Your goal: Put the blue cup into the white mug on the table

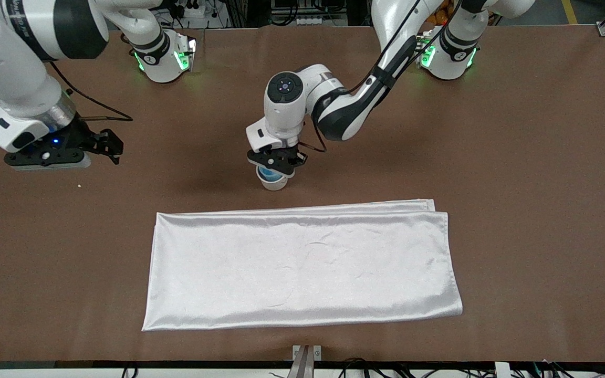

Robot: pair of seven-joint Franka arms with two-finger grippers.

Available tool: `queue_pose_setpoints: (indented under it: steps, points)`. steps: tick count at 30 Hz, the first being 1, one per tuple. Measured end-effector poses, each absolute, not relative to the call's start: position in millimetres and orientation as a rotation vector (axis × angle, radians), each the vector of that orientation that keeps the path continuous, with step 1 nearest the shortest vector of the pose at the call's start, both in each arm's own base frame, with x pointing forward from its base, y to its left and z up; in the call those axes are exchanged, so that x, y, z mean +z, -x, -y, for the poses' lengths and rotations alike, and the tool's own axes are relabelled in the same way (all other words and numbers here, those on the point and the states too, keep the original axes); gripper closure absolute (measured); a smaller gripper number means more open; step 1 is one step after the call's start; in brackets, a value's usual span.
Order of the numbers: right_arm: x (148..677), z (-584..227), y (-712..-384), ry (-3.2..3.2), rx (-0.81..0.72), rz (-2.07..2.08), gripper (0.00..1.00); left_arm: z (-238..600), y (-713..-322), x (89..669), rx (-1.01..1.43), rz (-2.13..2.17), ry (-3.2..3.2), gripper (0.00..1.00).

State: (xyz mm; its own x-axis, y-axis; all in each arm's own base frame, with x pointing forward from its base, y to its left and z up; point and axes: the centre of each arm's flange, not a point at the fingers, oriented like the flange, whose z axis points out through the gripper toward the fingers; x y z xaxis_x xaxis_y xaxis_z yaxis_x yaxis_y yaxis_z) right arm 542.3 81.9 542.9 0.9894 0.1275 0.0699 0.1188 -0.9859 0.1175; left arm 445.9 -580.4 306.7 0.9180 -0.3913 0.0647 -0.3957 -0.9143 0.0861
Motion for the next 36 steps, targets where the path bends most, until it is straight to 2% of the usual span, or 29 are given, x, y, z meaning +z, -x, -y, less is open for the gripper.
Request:
queue_pose_setpoints:
  steps: [6, 7, 8, 16, 26, 36]
  points:
    - [583.1, -56.2, -541.7, -3.076, 0.068, -0.203, 0.00, 580.2, -453.7, 319.9, 0.108, 0.599, -2.972, 0.49]
    - [590.3, -54.2, -540.9, -3.079, 0.063, -0.204, 0.00, 579.0, -456.5, 324.9, 0.120, 0.591, -2.971, 0.40]
    - [597.7, -53.1, -539.8, -3.081, 0.058, -0.205, 0.00, 576.6, -460.3, 331.4, 0.133, 0.580, -2.972, 0.36]
    - [633.6, -55.4, -534.1, -3.085, 0.066, -0.209, 0.00, 519.8, -503.9, 413.4, 0.194, 0.436, -3.038, 0.02]
    - [641.6, -55.3, -534.6, -3.086, 0.085, -0.208, 0.00, 362.3, -574.0, 531.2, 0.271, 0.089, -3.137, 0.00]
    - [647.3, -53.0, -538.2, -3.088, 0.098, -0.202, 0.00, 214.7, -615.2, 569.7, 0.237, -0.269, -3.175, 0.00]
